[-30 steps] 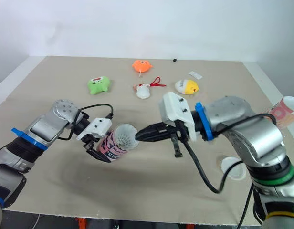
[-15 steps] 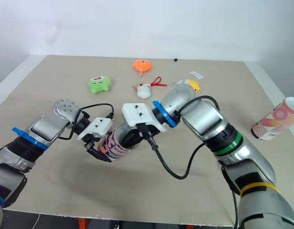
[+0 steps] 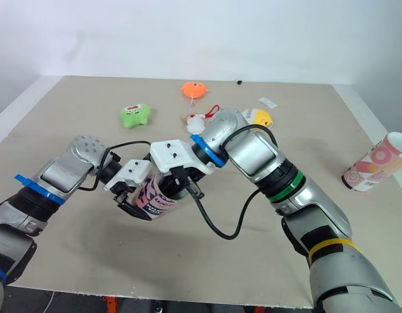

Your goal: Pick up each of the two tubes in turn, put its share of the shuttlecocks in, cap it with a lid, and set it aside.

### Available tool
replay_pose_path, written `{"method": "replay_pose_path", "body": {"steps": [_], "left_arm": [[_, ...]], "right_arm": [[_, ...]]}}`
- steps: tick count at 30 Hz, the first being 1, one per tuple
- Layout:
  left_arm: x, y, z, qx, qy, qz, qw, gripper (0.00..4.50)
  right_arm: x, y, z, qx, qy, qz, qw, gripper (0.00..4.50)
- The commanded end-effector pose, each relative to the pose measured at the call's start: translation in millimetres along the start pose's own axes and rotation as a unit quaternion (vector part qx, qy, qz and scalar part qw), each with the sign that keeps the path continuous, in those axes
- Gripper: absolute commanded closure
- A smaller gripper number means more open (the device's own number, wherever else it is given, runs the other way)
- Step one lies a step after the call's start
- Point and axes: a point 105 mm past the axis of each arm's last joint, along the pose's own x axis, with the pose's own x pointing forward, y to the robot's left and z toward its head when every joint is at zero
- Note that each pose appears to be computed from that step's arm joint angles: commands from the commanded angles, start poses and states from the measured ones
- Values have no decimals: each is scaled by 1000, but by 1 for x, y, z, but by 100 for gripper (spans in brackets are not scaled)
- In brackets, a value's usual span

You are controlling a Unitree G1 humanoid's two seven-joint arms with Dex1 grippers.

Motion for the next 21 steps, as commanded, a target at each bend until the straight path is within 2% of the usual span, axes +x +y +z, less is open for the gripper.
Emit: {"method": "replay_pose_path", "body": {"steps": [1, 6, 10, 15, 21], "left_arm": [[-4, 1, 1, 3, 1, 11, 1000, 110], [-1, 2, 1, 5, -5, 11, 1000, 110], [3, 2, 6, 18, -29, 9, 999, 110], [12, 6, 32, 52, -117, 15, 992, 110], [36, 7, 57, 79, -237, 17, 968, 110]], "right_arm": [[-49, 4, 26, 10, -79, -60, 995, 449], [-94, 24, 26, 35, -112, -131, 984, 449], [-117, 51, 13, 57, -85, -193, 976, 449], [-132, 73, -7, 82, -39, -286, 954, 449], [-155, 100, -48, 153, 22, -405, 901, 449]]}}
